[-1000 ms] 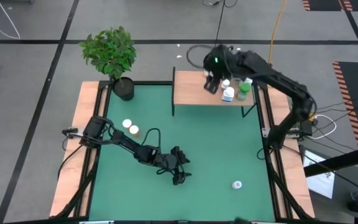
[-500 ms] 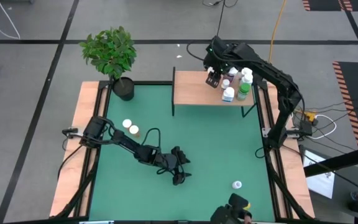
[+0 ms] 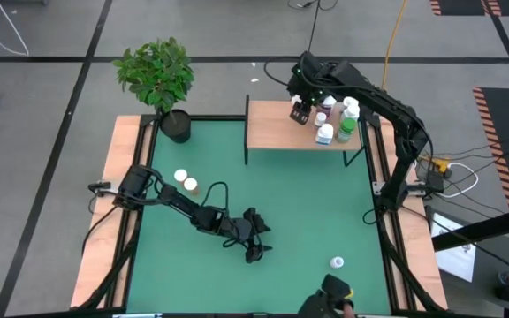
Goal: Pick and place medicine bottles onto shelf by color
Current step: Put the bottom orange pill bottle on the shelf, then adjust the violet pill bottle on the shelf, then put the bottom orange pill bottle on the shelf aligned with the other orange pill bottle
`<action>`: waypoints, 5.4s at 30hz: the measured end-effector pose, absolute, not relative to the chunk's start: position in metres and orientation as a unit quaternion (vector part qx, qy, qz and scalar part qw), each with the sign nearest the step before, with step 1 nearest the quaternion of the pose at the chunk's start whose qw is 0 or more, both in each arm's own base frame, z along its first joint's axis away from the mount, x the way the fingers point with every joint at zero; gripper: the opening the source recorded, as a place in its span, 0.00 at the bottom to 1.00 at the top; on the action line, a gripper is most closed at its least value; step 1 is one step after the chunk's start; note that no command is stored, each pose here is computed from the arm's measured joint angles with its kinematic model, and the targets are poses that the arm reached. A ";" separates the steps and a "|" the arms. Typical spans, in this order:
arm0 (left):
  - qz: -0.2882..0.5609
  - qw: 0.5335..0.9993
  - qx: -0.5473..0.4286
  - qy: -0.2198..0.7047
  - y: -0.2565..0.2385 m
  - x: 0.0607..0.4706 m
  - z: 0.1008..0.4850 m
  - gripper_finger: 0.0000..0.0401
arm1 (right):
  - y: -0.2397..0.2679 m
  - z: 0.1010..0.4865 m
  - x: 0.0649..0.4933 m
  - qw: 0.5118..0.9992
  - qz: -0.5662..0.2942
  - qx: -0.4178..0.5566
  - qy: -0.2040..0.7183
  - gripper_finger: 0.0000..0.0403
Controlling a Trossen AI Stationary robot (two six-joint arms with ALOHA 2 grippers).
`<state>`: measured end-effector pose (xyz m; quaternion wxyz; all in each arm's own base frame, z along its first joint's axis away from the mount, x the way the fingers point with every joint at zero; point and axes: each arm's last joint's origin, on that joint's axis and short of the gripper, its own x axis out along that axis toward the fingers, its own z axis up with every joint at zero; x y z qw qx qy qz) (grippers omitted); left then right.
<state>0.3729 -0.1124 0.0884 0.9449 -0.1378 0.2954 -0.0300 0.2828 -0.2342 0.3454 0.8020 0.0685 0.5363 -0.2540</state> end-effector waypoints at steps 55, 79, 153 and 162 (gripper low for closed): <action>-0.060 0.946 -0.073 0.311 -0.092 0.377 0.085 0.83 | -0.164 0.435 0.194 0.802 -0.399 0.005 0.445 0.66; -0.066 0.936 -0.064 0.341 -0.072 0.378 0.081 0.84 | -0.226 0.364 0.138 0.710 -0.503 0.139 0.473 0.66; 0.456 0.776 -0.127 0.418 -0.061 0.236 0.205 0.84 | 0.002 0.199 0.199 0.999 -0.015 0.045 -0.007 0.66; 0.515 0.710 -0.242 0.415 -0.046 0.222 0.174 0.84 | 0.002 0.203 0.197 0.998 -0.014 0.048 -0.038 0.66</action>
